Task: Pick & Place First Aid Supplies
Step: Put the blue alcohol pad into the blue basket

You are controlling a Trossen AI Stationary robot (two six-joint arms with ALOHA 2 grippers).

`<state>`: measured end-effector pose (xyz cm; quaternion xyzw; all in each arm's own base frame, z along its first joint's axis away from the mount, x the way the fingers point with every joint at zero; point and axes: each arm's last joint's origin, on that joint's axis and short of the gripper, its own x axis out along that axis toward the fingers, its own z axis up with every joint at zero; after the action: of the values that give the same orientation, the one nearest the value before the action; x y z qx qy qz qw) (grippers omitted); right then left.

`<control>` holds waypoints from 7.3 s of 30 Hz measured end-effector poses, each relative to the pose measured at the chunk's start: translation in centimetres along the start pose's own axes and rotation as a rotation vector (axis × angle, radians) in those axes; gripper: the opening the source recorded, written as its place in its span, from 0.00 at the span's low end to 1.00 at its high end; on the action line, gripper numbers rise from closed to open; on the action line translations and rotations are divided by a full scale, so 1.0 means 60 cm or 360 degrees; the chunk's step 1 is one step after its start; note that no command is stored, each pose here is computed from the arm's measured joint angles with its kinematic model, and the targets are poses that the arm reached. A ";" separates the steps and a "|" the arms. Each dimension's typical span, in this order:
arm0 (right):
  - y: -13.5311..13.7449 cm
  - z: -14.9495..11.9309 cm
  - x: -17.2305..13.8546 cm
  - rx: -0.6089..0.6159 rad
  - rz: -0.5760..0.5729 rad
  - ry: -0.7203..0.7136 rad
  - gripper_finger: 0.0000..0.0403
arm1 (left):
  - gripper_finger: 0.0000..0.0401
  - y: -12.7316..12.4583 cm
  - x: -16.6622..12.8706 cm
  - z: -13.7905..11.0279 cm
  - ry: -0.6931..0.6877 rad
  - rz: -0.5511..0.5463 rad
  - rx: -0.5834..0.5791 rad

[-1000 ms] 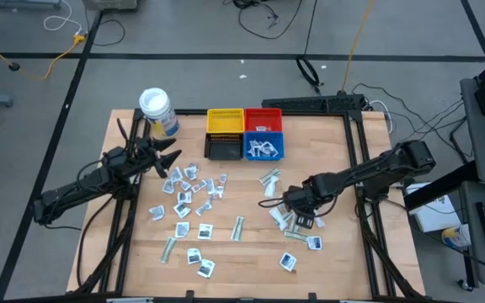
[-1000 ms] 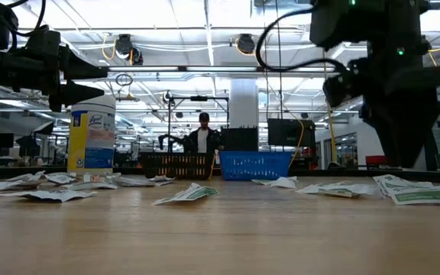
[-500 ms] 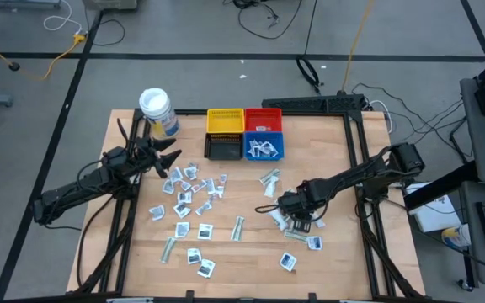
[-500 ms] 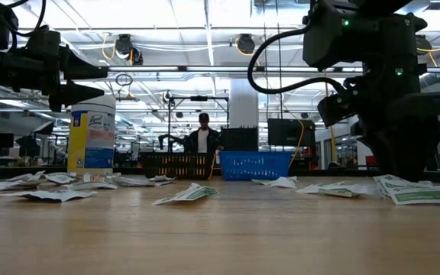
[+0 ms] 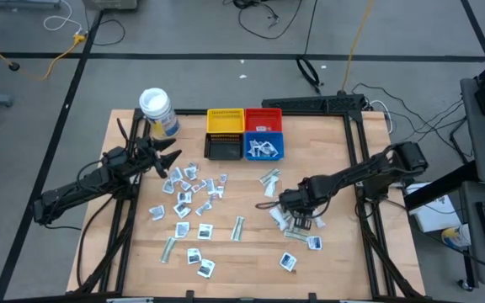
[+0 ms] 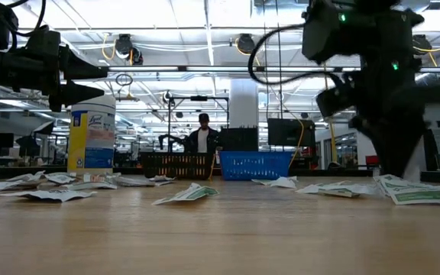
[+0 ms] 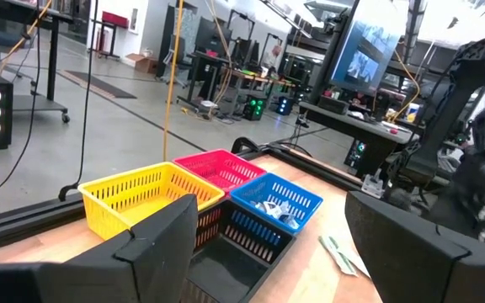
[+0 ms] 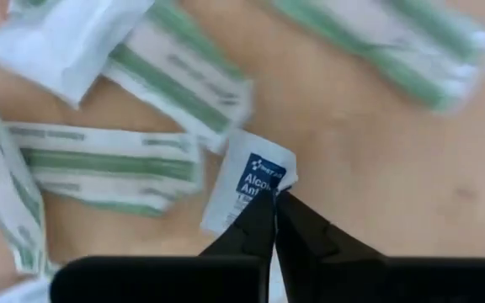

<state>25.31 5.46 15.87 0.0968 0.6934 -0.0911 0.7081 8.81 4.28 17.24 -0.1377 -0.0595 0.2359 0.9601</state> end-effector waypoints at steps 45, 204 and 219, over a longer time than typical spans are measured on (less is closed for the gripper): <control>-0.299 0.015 -0.128 0.0348 -0.0161 -0.0029 0.00 | 0.76 0.000 0.000 0.000 0.0000 0.0000 0.0000; 0.185 -0.114 0.020 0.1296 0.0032 0.0104 0.53 | 0.76 0.000 0.000 0.000 0.0000 0.0000 -0.0001; 0.186 -0.113 0.021 0.1217 0.0048 0.0099 0.02 | 0.76 0.000 0.000 0.000 0.0000 0.0000 -0.0001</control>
<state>21.72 18.01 14.60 0.3669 0.6291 -0.3296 0.6008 8.81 4.28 17.24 -0.1379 -0.0596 0.2358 0.9601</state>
